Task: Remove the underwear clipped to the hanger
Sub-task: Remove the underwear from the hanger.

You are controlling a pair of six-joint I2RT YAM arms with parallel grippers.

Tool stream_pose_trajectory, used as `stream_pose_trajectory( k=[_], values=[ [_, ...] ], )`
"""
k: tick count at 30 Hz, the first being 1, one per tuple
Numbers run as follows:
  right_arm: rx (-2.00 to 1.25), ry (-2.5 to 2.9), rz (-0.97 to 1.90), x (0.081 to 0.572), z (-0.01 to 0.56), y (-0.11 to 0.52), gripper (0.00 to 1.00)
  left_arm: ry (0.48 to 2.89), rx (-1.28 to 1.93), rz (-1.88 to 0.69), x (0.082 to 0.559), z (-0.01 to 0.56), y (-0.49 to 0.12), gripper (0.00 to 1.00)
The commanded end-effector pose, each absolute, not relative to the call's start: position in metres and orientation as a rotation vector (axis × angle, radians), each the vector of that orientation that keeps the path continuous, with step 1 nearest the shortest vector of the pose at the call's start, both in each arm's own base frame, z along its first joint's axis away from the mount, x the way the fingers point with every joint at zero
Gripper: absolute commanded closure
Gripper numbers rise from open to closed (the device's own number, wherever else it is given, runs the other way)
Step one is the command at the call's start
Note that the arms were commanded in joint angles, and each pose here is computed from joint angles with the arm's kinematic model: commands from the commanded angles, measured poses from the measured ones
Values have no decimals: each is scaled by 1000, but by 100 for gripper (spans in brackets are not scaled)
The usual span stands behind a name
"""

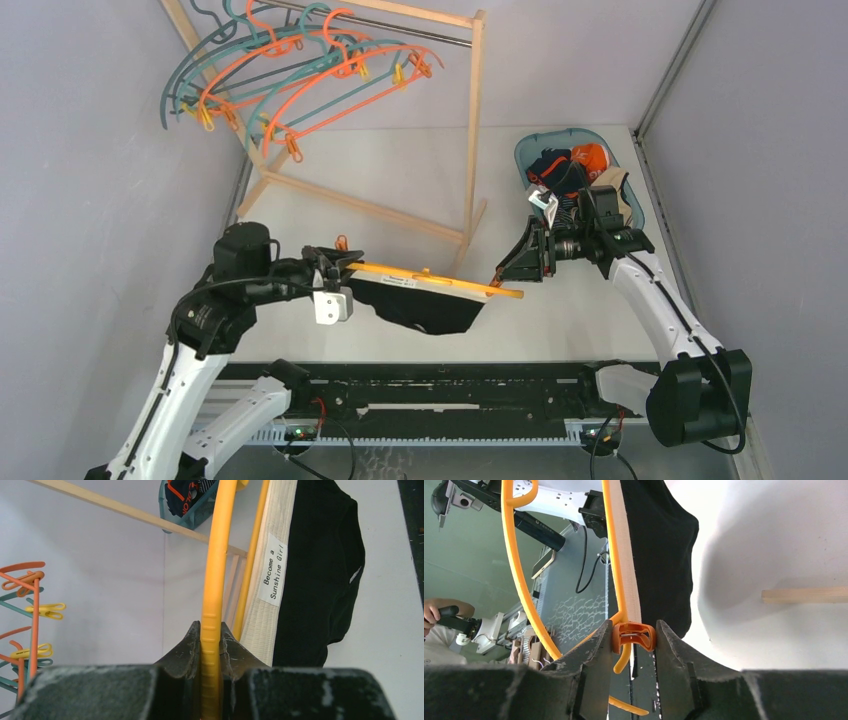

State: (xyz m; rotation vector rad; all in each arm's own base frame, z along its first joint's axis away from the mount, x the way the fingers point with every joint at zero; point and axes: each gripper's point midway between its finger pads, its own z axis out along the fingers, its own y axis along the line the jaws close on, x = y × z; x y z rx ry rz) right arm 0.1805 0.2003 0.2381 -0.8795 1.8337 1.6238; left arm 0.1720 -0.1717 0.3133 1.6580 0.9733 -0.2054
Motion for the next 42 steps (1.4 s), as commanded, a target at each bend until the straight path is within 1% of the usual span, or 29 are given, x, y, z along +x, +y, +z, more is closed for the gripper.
stream_pose_trajectory(
  k=[1,3,5,7,8,10,14,20,31,39,42],
  values=[
    [-941,1754,1602,180,249,202,71,936,1594,-157,185,327,-175,100],
    [-940,1753,1605,180,251,202,71,939,1586,-155,186,328,-175,100],
    [-937,1758,1607,181,251,202,65,938,1583,-154,186,329,-175,100],
    [-932,1765,1610,182,251,202,56,937,1582,-153,187,330,-175,100],
    [-929,1771,1611,182,251,202,54,936,1580,-149,187,330,-175,100],
    [-921,1780,1615,183,250,202,54,938,1577,-144,189,330,-175,100],
    [-916,1785,1626,183,249,202,59,943,1569,-139,191,330,-175,100],
    [-916,1780,1626,184,251,203,71,945,1569,-140,192,329,-175,100],
    [-924,1765,1617,185,254,203,86,964,1525,-147,198,331,-177,100],
    [-946,1743,1583,187,263,203,100,981,1516,-134,203,327,-177,100],
    [-966,1737,1537,190,265,203,100,985,1517,-141,204,325,-179,100]
  ],
)
